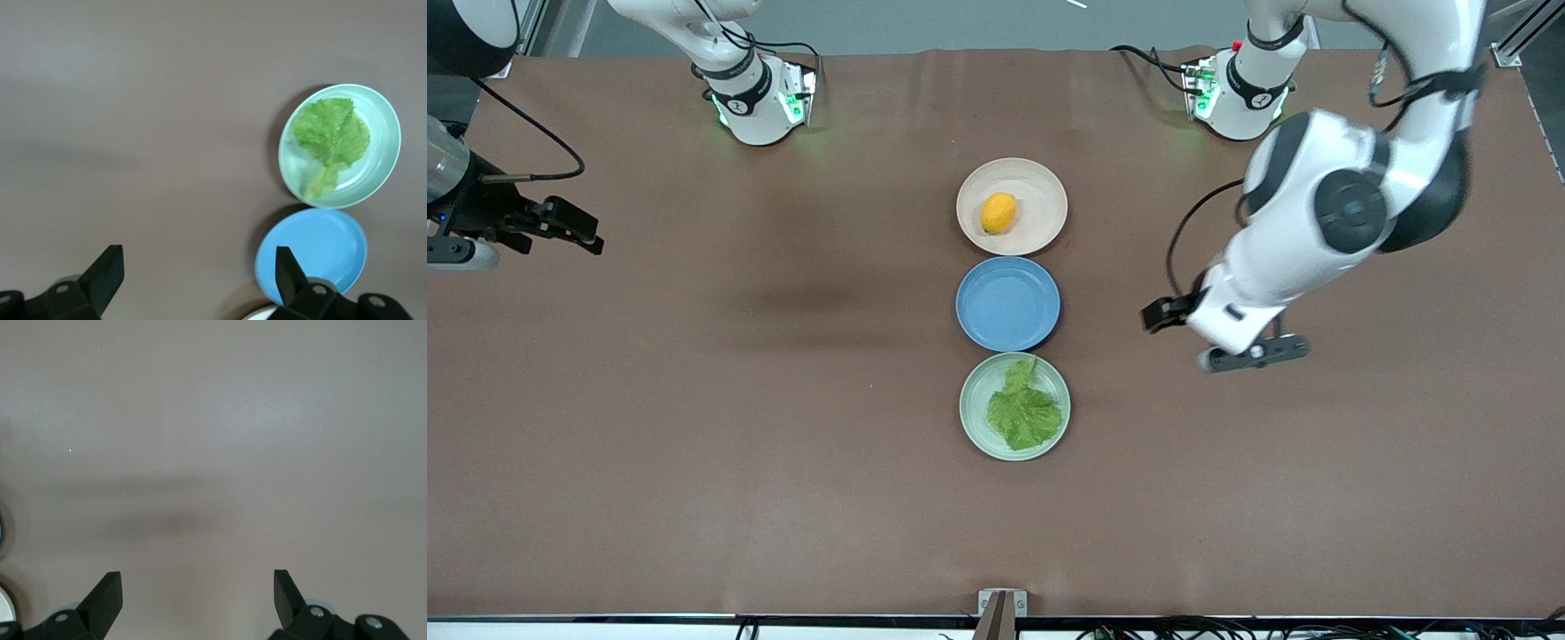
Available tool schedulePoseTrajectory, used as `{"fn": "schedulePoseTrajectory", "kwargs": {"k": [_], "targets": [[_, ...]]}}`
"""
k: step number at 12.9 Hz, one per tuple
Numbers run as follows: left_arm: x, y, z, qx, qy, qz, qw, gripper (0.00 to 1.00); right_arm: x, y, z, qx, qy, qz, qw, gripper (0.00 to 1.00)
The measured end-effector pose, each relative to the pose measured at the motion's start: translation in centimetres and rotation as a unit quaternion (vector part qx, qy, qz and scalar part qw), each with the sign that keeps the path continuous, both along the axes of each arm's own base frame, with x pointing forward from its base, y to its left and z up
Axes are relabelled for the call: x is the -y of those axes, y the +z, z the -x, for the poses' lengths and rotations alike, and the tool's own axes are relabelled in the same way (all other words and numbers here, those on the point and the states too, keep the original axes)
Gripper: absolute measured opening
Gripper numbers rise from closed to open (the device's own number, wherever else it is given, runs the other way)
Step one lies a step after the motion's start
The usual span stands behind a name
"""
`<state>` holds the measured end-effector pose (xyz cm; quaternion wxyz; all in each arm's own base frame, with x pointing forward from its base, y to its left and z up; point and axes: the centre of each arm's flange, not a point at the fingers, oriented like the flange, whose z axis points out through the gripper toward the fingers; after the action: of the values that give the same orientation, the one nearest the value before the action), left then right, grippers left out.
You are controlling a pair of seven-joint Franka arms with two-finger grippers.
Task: Pick lemon and lettuce from plates
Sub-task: 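Reach the left gripper to the lettuce while the right gripper moves out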
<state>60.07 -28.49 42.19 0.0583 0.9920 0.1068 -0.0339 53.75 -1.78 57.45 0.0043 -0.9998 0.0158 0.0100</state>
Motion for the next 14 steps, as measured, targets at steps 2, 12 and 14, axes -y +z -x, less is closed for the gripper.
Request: {"fn": "schedulePoseTrajectory", "kwargs": {"k": [2, 12, 14], "targets": [[3.8, -4.5, -0.1, 0.008, 0.047, 0.005, 0.999, 1.00, -0.2, -0.5, -0.6, -0.005, 0.002, 0.000, 1.000, 1.00], [13.5, -18.7, 0.1, 0.081, 0.265, 0.093, 0.956, 1.00, -19.7, -6.8, 2.0, -0.103, -0.147, -0.019, 0.984, 1.00], [13.9, -20.2, 0.1, 0.081, 0.264, 0.094, 0.956, 1.00, -24.5, -8.1, 4.2, -0.097, -0.180, -0.017, 0.979, 1.00]]}}
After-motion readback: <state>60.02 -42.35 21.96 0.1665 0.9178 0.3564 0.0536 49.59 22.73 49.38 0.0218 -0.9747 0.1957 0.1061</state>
